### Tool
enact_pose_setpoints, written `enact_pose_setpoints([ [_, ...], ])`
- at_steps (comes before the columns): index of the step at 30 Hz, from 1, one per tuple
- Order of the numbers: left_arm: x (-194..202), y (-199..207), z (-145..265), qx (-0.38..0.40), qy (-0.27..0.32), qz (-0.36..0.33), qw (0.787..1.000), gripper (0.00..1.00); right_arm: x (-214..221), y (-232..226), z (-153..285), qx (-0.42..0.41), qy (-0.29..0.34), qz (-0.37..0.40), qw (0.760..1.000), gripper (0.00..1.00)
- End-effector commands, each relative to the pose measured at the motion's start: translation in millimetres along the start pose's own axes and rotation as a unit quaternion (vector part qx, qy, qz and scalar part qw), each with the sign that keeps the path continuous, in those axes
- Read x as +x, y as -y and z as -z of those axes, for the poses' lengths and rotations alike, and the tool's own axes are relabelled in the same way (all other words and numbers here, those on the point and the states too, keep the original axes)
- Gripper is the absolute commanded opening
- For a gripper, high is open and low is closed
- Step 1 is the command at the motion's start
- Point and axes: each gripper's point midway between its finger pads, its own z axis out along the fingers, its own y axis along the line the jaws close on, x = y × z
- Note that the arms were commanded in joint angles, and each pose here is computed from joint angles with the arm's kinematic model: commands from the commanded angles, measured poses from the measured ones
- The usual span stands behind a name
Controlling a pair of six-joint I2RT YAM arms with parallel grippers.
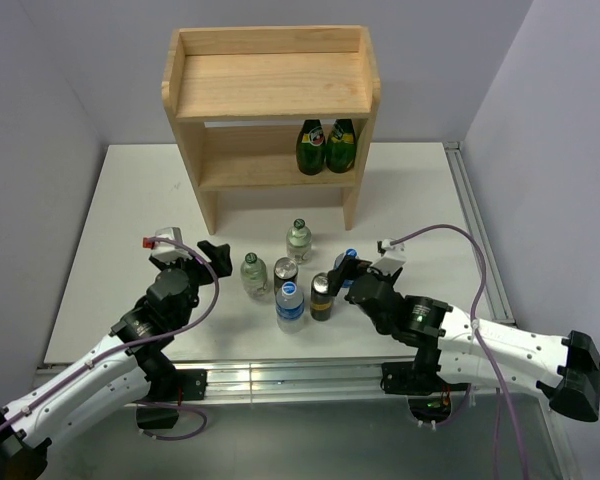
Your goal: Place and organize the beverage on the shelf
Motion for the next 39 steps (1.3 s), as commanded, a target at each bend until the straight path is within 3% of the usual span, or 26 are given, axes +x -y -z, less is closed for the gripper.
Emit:
enact_pose_setpoints([
  [1, -4, 5, 0, 0.010, 0.011, 0.010, 1.000, 0.98, -4, 14, -8, 0.036, 0.034, 0.006, 0.999, 1.00],
  [13, 0, 6, -3, 0.012, 0.008, 0.010, 1.000, 0.97, -5, 25, -6, 0.050, 0.042, 0.000, 0.998, 1.00],
  [28, -1, 5, -6, 0.006, 0.011, 0.008, 1.000, 0.97, 3, -4, 0, -0.031, 0.018, 0.003, 0.999, 1.00],
  [39, 1, 6, -7, 0.006, 0.009, 0.008, 1.000, 0.97, -23, -8, 18, -0.042, 0.052, -0.004, 0.998, 1.00],
])
